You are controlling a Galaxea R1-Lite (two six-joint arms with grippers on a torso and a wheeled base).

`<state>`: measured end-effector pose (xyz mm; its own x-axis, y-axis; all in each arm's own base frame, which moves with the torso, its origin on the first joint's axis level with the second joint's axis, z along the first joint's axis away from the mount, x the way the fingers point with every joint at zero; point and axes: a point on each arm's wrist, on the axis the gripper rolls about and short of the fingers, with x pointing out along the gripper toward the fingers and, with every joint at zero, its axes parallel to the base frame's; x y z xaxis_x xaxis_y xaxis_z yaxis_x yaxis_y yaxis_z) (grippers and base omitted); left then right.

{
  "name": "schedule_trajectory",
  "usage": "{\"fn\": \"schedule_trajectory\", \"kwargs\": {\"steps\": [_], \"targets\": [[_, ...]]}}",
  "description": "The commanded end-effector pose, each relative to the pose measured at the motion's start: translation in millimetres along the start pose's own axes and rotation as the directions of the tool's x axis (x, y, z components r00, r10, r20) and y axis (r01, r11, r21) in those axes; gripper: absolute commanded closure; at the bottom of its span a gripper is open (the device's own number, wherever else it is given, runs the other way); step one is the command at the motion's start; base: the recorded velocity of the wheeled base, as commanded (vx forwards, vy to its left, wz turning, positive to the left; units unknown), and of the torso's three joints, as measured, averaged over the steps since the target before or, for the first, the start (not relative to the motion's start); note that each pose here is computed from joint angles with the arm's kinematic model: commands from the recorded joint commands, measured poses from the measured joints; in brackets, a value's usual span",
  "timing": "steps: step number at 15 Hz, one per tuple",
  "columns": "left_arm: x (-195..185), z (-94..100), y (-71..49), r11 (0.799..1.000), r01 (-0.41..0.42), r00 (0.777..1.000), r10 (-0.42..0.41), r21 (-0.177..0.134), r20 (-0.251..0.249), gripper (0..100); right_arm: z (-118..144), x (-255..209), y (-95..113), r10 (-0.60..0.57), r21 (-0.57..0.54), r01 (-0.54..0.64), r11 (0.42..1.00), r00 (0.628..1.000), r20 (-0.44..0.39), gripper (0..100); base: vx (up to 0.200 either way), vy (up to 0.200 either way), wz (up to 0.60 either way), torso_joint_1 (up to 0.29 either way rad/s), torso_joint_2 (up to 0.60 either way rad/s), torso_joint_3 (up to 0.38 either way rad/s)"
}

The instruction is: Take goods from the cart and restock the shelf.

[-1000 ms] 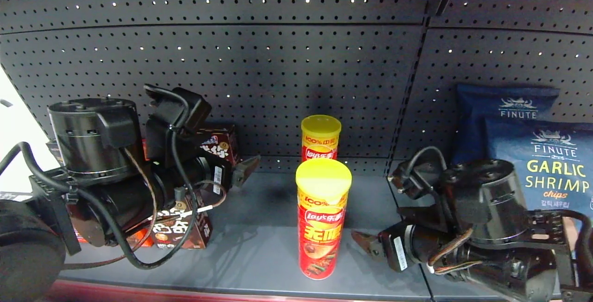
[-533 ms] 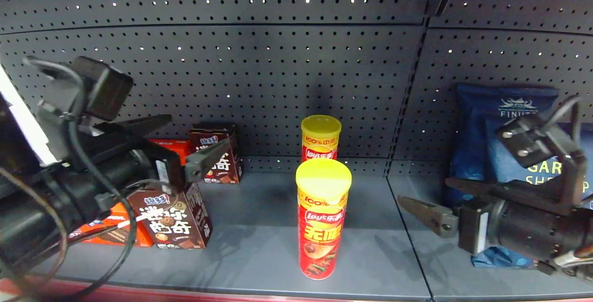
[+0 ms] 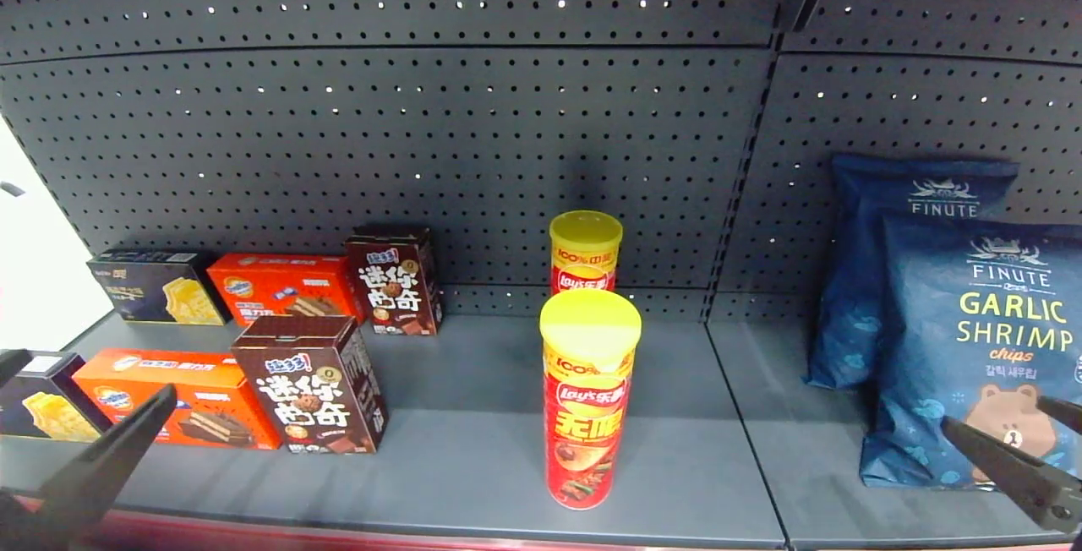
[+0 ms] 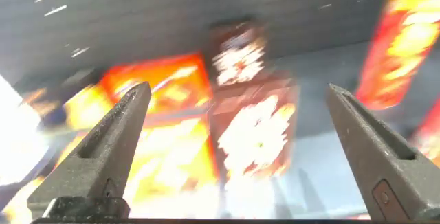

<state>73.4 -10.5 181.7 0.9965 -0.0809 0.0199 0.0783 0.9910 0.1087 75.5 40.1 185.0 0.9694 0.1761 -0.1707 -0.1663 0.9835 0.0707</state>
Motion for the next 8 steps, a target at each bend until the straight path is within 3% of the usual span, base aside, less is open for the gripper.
{"fn": "schedule_trajectory", "kwargs": {"steps": [1,3,5,8], "targets": [[-52,-23.2,4.9,0.991,-0.131,0.991,0.131,0.001,0.020,0,-27,-35,-32,-0.290,0.062,0.287,0.956,0.956,0.040,0,0.000,0.000,0.00,0.000,0.00,0.000],[-79,-39.2,5.1,0.986,-0.167,0.986,0.167,0.008,-0.017,0,-46,-60,-40,-0.478,0.080,0.476,0.876,0.878,0.004,0,0.000,0.000,0.00,0.000,0.00,0.000],[-100,-59.0,3.2,0.982,-0.189,0.981,0.190,0.020,-0.040,0,-62,-84,-38,-0.543,0.084,0.539,0.838,0.838,0.043,0,0.000,0.000,0.00,0.000,0.00,0.000],[-103,-67.0,1.3,0.988,-0.149,0.987,0.151,0.047,-0.052,0,-85,-102,-35,-0.421,0.023,0.422,0.906,0.895,0.147,0,0.000,0.000,0.00,0.000,0.00,0.000]]}}
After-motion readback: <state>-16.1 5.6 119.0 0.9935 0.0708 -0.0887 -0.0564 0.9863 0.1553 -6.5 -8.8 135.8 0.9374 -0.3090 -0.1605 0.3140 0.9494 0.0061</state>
